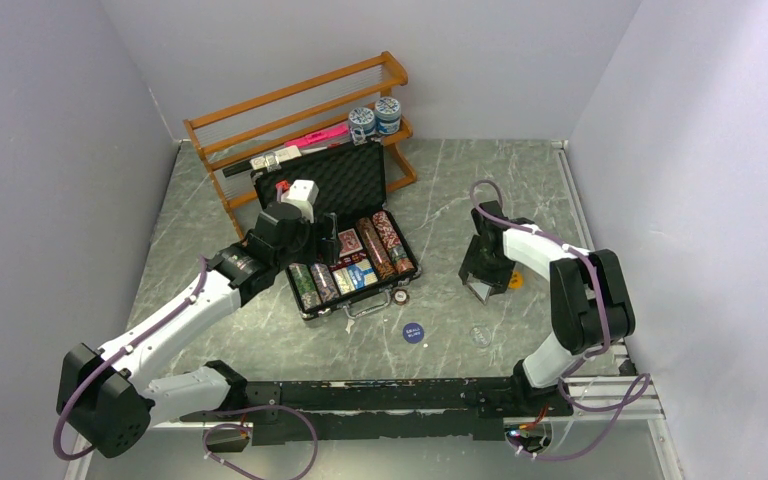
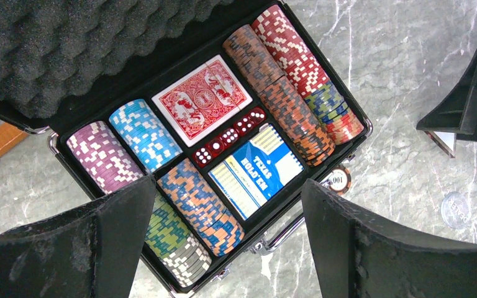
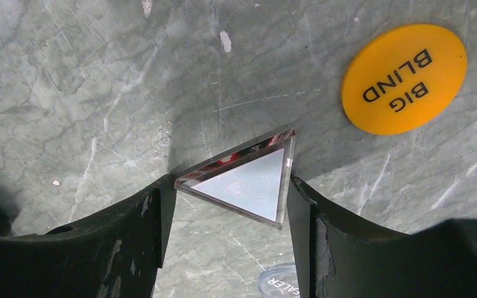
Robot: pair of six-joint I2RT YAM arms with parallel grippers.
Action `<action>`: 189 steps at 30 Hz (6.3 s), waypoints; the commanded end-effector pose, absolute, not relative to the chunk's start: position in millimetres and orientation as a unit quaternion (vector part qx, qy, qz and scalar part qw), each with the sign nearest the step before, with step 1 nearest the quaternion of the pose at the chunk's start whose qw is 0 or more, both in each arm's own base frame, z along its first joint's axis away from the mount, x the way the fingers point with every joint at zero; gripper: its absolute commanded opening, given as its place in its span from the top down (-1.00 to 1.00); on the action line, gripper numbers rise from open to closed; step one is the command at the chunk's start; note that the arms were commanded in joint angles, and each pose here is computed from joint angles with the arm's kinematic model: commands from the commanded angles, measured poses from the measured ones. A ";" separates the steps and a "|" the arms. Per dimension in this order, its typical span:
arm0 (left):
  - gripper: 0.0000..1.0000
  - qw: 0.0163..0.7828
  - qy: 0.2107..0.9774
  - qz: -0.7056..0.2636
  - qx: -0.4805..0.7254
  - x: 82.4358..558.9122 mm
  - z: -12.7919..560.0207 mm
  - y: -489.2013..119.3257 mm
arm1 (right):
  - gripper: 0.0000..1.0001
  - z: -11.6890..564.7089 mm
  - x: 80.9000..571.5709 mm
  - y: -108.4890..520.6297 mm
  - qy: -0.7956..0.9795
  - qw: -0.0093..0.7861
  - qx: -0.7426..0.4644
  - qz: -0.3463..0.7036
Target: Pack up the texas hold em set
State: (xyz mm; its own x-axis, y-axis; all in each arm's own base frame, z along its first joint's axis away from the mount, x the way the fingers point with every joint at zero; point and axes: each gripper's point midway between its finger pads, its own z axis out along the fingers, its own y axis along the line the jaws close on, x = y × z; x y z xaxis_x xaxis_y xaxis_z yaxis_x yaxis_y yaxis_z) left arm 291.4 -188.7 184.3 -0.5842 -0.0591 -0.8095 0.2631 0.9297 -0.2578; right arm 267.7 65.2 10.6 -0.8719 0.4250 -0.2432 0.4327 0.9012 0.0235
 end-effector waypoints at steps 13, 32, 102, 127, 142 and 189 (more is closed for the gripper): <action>-0.76 0.517 0.840 -0.160 -0.037 298.0 224.6 -160.2 | -0.06 111.2 311.3 159.9 0.951 0.248 0.142 0.117; -0.75 0.569 0.797 -0.127 -0.160 268.8 250.5 -98.3 | -0.10 113.5 350.8 366.8 0.948 0.274 -0.117 0.107; -0.75 0.552 0.801 -0.157 -0.173 266.5 216.4 -107.7 | -0.56 7.4 146.7 238.3 0.991 0.042 -0.129 0.018; -0.75 0.538 0.817 -0.160 -0.130 266.1 212.6 -119.1 | -0.39 -39.5 177.9 213.9 0.980 0.121 -0.145 -0.058; -0.75 0.544 0.816 -0.147 -0.126 265.4 214.6 -113.9 | -0.10 -32.8 193.0 224.2 0.975 0.171 -0.140 -0.030; -0.73 0.564 0.795 -0.117 -0.193 251.5 225.4 -79.3 | 0.07 134.5 335.5 381.7 0.924 0.361 -0.093 0.085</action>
